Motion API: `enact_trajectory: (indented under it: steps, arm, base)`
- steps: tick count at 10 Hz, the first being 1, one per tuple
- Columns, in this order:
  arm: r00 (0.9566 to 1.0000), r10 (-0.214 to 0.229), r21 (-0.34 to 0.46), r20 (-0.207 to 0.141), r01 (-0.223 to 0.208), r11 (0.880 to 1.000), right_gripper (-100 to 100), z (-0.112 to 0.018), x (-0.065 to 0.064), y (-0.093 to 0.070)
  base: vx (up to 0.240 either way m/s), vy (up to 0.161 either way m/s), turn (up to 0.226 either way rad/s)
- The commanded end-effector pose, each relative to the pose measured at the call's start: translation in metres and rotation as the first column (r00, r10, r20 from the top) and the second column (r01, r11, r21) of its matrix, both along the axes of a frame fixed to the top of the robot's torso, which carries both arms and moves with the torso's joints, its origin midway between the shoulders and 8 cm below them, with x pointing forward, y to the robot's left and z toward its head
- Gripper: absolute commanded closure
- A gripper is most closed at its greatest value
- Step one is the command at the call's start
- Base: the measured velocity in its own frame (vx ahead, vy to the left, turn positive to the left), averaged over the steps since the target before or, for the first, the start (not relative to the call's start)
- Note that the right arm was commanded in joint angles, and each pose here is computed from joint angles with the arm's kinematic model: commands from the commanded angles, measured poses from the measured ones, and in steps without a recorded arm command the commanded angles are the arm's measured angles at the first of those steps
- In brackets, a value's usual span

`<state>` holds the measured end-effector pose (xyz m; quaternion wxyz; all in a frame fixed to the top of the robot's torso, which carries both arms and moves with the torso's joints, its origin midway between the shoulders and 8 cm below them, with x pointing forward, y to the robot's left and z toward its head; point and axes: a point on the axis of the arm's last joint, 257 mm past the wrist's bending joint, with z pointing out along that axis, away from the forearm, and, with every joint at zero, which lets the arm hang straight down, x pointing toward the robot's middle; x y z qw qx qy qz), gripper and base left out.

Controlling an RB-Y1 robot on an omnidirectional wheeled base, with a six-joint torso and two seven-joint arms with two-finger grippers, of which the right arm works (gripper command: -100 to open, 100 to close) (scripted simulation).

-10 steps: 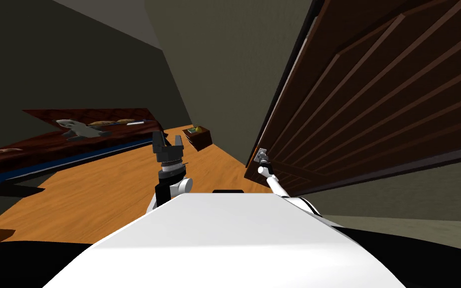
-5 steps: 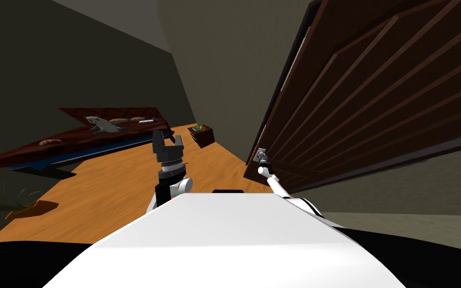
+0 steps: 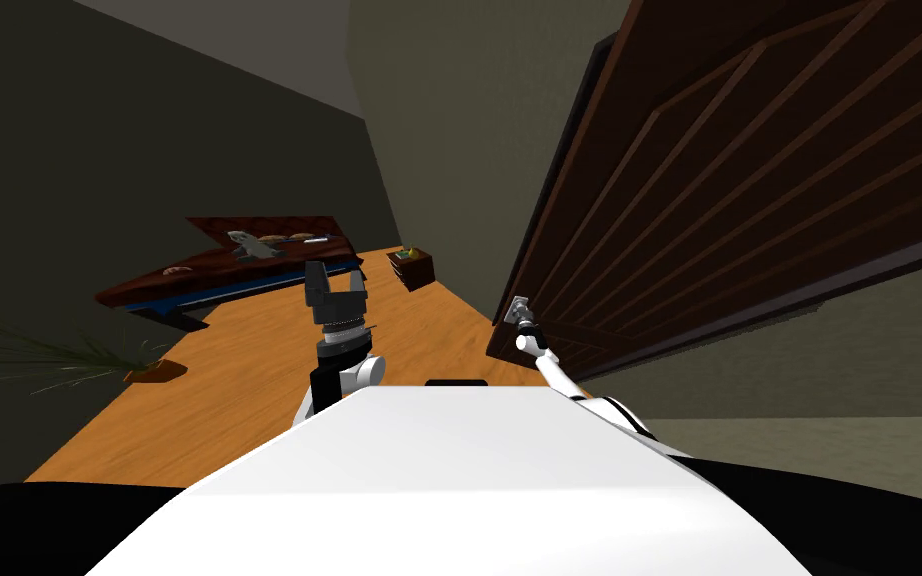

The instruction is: Pull the door open

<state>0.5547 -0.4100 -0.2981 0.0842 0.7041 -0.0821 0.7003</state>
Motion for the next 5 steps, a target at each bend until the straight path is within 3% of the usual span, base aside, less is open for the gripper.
enact_trajectory:
  steps: [1, 3, 5]
  arm:
    - [0.9999, 0.016, 0.002, 0.006, -0.016, 1.000, 100, 0.0018, 0.0014, 0.0059]
    - [0.9996, 0.026, 0.002, -0.003, -0.026, 1.000, 100, -0.0026, -0.0004, 0.0087]
    - [0.9988, 0.048, 0.001, 0.000, -0.048, 0.999, 100, -0.0011, -0.0004, 0.0137]
  base:
    - [-0.196, -0.054, 0.061]
    - [-0.109, -0.032, 0.049]
    - [-0.224, -0.080, 0.107]
